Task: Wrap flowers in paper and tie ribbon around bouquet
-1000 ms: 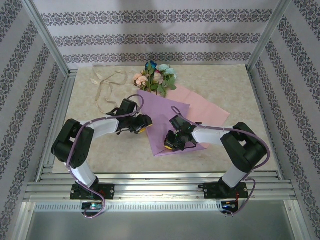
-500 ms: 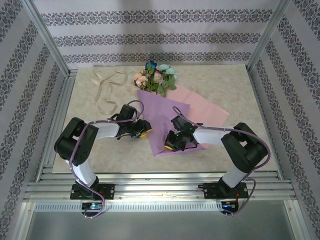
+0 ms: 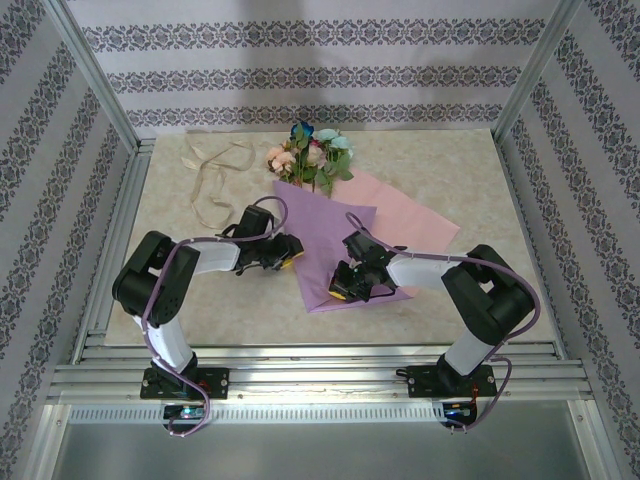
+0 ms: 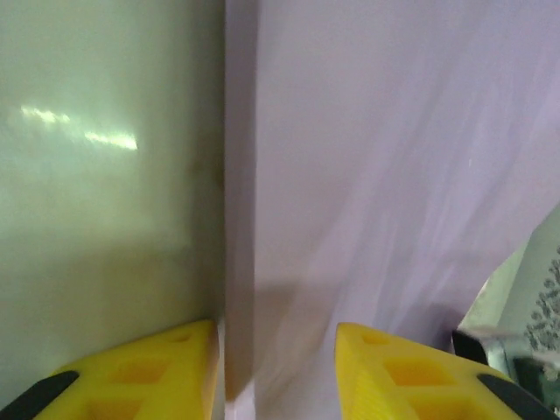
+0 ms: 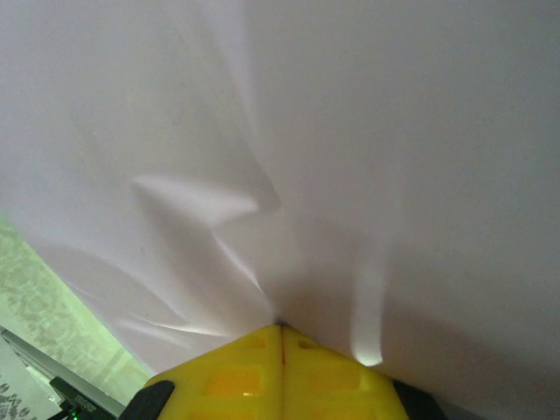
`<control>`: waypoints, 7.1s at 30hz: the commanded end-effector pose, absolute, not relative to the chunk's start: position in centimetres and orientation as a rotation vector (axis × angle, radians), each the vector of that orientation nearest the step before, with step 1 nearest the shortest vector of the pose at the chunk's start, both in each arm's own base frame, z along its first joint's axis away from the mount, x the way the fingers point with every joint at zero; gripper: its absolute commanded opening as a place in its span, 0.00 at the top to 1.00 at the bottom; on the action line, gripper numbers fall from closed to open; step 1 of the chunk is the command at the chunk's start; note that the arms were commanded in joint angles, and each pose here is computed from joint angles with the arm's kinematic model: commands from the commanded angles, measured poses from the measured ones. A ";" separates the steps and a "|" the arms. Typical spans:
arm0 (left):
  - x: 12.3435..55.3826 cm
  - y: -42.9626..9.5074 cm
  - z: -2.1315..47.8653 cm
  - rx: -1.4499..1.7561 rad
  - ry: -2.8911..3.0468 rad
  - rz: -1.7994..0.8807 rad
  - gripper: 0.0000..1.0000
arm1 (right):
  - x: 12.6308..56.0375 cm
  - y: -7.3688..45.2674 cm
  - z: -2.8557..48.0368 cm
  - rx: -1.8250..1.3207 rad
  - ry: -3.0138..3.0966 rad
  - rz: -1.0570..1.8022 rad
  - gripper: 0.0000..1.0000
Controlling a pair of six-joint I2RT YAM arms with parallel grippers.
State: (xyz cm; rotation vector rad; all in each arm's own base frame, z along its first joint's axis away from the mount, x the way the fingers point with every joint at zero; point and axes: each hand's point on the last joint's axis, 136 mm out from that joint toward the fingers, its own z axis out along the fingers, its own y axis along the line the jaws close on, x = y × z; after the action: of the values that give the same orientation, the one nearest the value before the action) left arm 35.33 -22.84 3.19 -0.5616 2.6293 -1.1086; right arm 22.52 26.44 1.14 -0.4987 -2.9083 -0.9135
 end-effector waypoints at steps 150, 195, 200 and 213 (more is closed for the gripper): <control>24.2 -26.0 2.0 -0.456 2.831 -1.316 0.64 | 23.8 24.5 -0.1 -0.530 -2.794 -0.831 0.95; 17.5 -27.6 1.6 -0.527 2.858 -1.374 0.55 | 22.3 24.4 -0.7 -0.577 -2.772 -0.845 0.98; 17.5 -27.9 1.5 -0.560 2.816 -1.383 0.63 | 22.2 24.3 -0.6 -0.576 -2.770 -0.847 0.98; 17.7 -27.9 1.5 -0.639 2.759 -1.379 1.00 | 21.9 24.2 -0.6 -0.568 -2.770 -0.852 0.98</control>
State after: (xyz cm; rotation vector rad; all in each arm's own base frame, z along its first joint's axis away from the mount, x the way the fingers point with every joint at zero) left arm 19.54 -28.21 2.25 -0.6047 2.6908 -1.3917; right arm 24.23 25.83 1.75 -0.5270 -2.7753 -1.0275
